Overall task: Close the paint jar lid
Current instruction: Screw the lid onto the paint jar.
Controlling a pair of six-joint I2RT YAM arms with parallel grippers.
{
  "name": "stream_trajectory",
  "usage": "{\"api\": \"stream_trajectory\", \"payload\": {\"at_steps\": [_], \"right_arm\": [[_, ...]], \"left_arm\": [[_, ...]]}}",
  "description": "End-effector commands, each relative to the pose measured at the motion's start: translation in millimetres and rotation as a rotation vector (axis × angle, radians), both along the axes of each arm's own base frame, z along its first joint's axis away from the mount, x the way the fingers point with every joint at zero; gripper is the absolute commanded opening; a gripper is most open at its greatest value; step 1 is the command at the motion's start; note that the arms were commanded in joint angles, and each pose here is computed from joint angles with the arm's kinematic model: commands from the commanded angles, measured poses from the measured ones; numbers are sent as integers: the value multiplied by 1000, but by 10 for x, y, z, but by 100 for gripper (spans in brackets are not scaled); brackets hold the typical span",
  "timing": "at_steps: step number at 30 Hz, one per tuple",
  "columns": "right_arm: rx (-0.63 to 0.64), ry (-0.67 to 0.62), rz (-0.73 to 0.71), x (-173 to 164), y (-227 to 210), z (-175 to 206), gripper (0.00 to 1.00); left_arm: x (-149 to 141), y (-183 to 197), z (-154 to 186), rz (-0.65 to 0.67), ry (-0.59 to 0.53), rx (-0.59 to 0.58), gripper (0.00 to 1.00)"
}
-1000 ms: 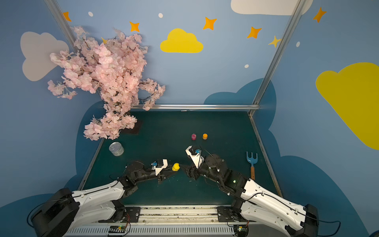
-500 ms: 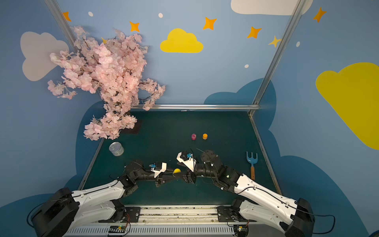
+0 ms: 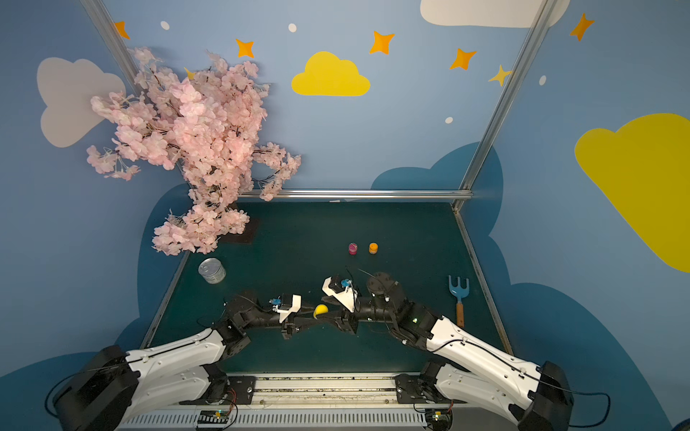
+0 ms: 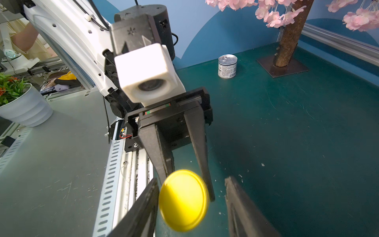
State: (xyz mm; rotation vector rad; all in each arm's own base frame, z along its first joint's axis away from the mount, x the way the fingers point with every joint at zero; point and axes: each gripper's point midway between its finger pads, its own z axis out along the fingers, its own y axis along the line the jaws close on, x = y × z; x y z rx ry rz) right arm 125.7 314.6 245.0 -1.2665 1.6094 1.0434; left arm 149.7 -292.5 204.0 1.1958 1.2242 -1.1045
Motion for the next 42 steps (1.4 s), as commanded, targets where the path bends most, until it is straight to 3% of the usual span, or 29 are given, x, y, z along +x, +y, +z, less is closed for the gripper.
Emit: {"api": "stream_trajectory", "payload": {"at_steps": [1, 12, 24, 31, 42], "right_arm": [[1, -1, 6, 1, 8, -7, 49], [-2, 8, -17, 47, 21, -18, 25], [-11, 76, -109, 244, 122, 15, 1], [-5, 160, -238, 409, 223, 35, 0], [-62, 288, -600, 767, 235, -239, 0]], "left_arm": [[5, 13, 37, 9, -19, -14, 28], [69, 38, 59, 57, -31, -18, 28], [450, 202, 531, 332, -147, -87, 27], [718, 281, 786, 503, -233, -120, 27], [1291, 472, 1269, 848, -297, -179, 26]]}}
